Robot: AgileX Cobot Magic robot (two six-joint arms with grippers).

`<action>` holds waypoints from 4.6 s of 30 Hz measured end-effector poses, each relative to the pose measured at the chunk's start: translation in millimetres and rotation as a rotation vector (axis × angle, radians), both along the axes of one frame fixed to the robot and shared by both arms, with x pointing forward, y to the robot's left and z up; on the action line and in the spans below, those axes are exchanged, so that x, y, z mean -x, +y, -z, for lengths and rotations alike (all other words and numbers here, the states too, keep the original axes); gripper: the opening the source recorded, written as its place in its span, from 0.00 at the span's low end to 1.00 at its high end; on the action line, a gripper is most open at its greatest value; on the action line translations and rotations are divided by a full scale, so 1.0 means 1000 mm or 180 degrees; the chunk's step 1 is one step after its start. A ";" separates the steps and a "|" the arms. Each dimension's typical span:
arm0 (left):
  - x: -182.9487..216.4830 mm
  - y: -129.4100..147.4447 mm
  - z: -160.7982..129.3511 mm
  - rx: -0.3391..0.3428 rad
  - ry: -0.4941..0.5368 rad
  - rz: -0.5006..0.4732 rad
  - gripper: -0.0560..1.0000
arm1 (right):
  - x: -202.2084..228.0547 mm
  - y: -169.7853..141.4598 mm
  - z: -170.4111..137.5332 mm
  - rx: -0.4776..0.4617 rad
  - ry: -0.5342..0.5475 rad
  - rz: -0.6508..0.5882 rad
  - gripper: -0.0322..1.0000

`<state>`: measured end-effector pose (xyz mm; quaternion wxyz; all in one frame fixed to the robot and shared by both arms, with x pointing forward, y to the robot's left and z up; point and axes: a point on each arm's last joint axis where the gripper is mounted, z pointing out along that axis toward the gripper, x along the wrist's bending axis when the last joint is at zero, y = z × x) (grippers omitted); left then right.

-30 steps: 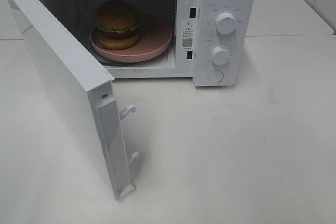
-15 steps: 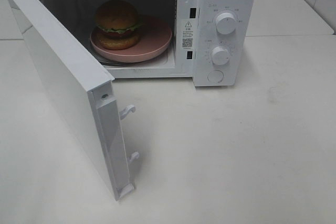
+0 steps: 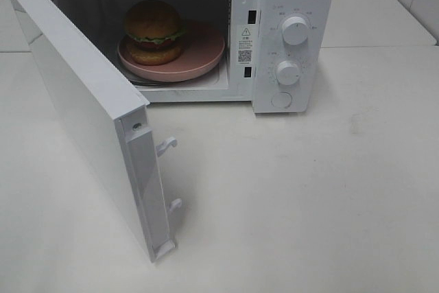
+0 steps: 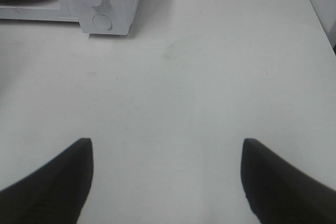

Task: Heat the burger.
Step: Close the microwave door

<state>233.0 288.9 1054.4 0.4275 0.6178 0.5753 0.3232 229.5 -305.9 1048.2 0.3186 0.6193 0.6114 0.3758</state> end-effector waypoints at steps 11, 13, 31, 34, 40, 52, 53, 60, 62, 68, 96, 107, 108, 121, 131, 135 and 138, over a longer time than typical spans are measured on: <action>-0.009 0.001 -0.016 0.0029 -0.0196 -0.0038 0.97 | 0.000 0.000 0.000 0.0000 0.0000 0.0000 0.76; -0.016 0.001 -0.019 0.0035 -0.0176 -0.0050 0.97 | 0.000 0.000 0.000 0.0000 0.0000 0.0000 0.76; -0.097 0.002 -0.023 0.0070 0.0161 -0.0189 0.12 | 0.000 0.000 0.000 0.0000 0.0000 0.0000 0.76; -0.111 0.003 -0.020 0.0080 0.0142 -0.0228 0.05 | 0.000 0.000 0.000 0.0000 0.0000 0.0000 0.76; -0.132 0.005 -0.001 0.0096 -0.0134 -0.0349 0.05 | 0.000 0.000 0.000 0.0000 0.0000 0.0000 0.76; -0.147 0.014 0.043 0.0016 -0.0935 -0.0614 0.05 | 0.000 0.000 0.000 0.0000 0.0000 0.0000 0.76; -0.147 0.014 0.043 0.0016 -0.0935 -0.0614 0.05 | 0.000 0.000 0.000 0.0000 0.0000 0.0000 0.76; -0.160 0.009 0.058 -0.0070 -0.1110 -0.0418 0.05 | 0.000 0.000 0.000 0.0000 0.0000 0.0000 0.76; -0.165 0.006 0.063 -0.0073 -0.1075 -0.0323 0.05 | 0.000 0.000 0.000 0.0000 0.0000 0.0000 0.76; -0.182 -0.003 0.080 -0.0103 -0.1020 0.0018 0.05 | 0.000 0.000 0.000 0.0000 0.0000 0.0000 0.76; -0.239 -0.063 0.118 0.0143 -0.0723 0.0731 0.05 | 0.000 0.000 0.000 0.0000 0.0000 0.0000 0.76; -0.252 -0.095 0.119 0.0197 -0.0749 0.0730 0.05 | 0.000 0.000 0.000 0.0000 0.0000 0.0000 0.76; -0.255 -0.101 0.119 0.0187 -0.0761 0.0729 0.05 | 0.000 0.000 0.000 0.0000 0.0000 0.0000 0.76; -0.279 -0.138 0.115 0.0300 -0.0715 0.0689 0.05 | 0.000 0.000 0.000 0.0000 0.0000 0.0000 0.76; -0.303 -0.166 0.110 0.0321 -0.0716 0.0723 0.05 | 0.000 0.000 0.000 0.0000 0.0000 0.0000 0.76; -0.312 -0.179 0.108 0.0354 -0.0708 0.0757 0.05 | 0.000 0.000 0.000 0.0000 0.0000 0.0000 0.76; -0.319 -0.186 0.107 0.0384 -0.0694 0.0737 0.05 | 0.000 0.000 0.000 0.0000 0.0000 0.0000 0.76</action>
